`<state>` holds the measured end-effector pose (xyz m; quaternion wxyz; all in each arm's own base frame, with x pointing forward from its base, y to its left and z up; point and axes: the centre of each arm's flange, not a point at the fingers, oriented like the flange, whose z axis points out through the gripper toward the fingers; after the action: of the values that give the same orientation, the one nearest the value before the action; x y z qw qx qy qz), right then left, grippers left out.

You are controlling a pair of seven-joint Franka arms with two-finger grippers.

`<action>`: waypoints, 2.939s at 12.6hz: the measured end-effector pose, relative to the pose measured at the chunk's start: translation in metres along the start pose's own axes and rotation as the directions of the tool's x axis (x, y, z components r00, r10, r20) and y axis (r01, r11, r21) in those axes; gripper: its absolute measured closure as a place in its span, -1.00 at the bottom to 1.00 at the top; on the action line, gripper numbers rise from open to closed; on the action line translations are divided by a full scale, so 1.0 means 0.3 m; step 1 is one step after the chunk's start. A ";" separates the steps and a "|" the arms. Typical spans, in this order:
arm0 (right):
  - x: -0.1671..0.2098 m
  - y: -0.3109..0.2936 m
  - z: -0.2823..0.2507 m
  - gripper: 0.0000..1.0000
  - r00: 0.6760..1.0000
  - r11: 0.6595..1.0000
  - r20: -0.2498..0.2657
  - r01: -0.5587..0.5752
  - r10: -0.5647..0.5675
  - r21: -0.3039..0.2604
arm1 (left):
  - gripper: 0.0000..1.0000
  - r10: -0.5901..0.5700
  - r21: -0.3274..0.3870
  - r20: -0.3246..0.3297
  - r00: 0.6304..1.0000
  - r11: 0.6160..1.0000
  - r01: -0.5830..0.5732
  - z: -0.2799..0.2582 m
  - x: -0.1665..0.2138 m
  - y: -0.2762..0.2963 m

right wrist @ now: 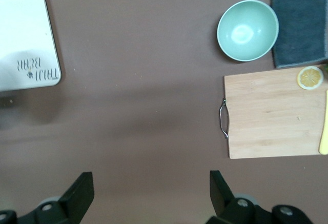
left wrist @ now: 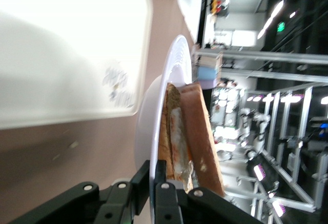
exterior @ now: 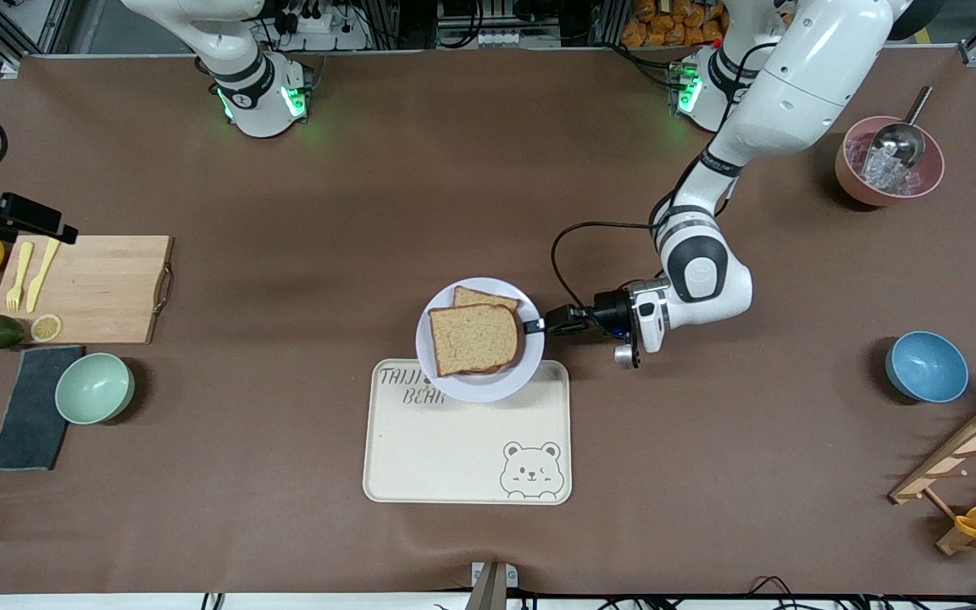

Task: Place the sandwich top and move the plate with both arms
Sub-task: 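Slide the plate onto the white bear tray with the left gripper, then open the left gripper and release the plate rim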

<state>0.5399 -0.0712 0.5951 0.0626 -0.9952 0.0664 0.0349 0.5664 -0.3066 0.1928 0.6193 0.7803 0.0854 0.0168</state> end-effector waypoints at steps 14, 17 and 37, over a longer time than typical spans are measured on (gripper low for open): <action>-0.038 -0.049 -0.119 -1.00 0.995 0.999 -0.104 -0.008 0.003 -0.051 | 0.85 -0.006 0.037 -0.197 0.980 0.999 0.013 0.151 0.288 -0.217; -0.038 -0.048 -0.119 -1.00 0.994 0.997 -0.105 -0.006 -0.002 -0.074 | 0.85 0.007 0.053 -0.189 0.982 0.999 0.003 0.184 0.286 -0.251; -0.034 -0.088 -0.118 -1.00 0.993 0.996 -0.115 0.019 -0.029 -0.082 | -1.00 0.113 0.164 -0.367 0.923 0.985 -0.055 -0.052 0.349 0.100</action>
<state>0.5356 -0.0484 0.6340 0.0188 -0.9980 0.0565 -0.0211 0.6708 -0.2819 0.2171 0.5295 0.8102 0.1694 0.1857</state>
